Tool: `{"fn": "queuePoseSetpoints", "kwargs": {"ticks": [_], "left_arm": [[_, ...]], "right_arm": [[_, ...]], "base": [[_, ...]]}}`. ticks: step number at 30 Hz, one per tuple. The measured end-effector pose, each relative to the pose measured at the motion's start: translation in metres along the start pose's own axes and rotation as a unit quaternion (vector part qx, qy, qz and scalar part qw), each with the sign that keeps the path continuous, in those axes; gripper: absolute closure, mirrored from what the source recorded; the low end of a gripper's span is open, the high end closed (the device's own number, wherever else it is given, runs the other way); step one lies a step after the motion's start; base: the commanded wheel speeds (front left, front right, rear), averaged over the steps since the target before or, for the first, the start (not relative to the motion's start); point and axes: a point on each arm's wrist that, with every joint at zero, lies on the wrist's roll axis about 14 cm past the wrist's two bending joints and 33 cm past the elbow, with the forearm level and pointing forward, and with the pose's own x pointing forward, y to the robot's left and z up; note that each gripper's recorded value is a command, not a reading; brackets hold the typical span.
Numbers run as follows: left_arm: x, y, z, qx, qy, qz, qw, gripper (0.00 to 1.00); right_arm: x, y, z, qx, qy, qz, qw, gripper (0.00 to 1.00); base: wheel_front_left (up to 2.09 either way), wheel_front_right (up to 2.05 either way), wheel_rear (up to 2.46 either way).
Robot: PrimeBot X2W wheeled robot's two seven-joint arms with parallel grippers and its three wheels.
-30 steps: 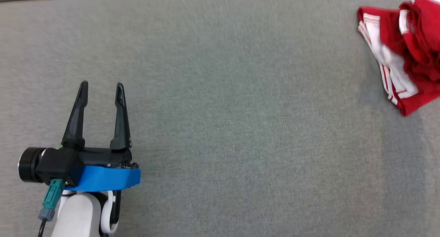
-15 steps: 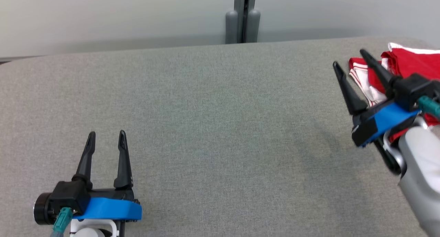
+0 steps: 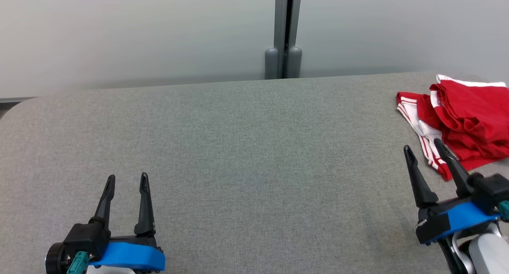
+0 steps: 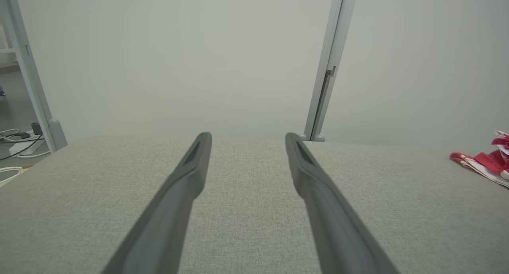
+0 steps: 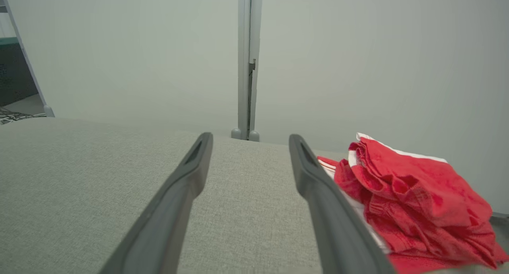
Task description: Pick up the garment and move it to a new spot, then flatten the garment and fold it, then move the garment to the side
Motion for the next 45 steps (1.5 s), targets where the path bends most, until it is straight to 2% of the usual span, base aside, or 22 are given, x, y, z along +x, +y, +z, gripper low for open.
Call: {"fn": "queuePoseSetpoints", "kwargs": {"ticks": [11, 24, 39, 40, 45], "left_arm": [[-0.006, 0.003, 0.001, 0.007, -0.001, 0.005, 1.0, 0.0], [-0.011, 0.005, 0.003, 0.012, -0.004, 0.01, 1.0, 0.0], [-0.012, 0.005, 0.006, 0.017, -0.005, 0.006, 1.0, 0.0], [-0.012, 0.005, 0.005, 0.017, -0.003, 0.006, 1.0, 1.0], [-0.023, 0.005, -0.019, 0.009, 0.034, 0.012, 0.999, 1.0]], "right_arm": [[-0.025, 0.009, 0.011, 0.033, -0.02, -0.045, 0.998, 0.0], [-0.033, 0.025, 0.01, 0.043, -0.014, -0.05, 0.998, 0.0], [-0.034, 0.028, 0.011, 0.051, -0.017, -0.052, 0.997, 0.0], [-0.035, 0.028, 0.01, 0.052, -0.015, -0.052, 0.997, 1.0], [-0.039, 0.029, -0.008, 0.058, 0.013, -0.054, 0.997, 1.0]], "base": [[0.0, 0.0, 0.0], [0.0, 0.0, 0.0], [0.0, 0.0, 0.0], [0.0, 0.0, 0.0], [0.0, 0.0, 0.0]]}}
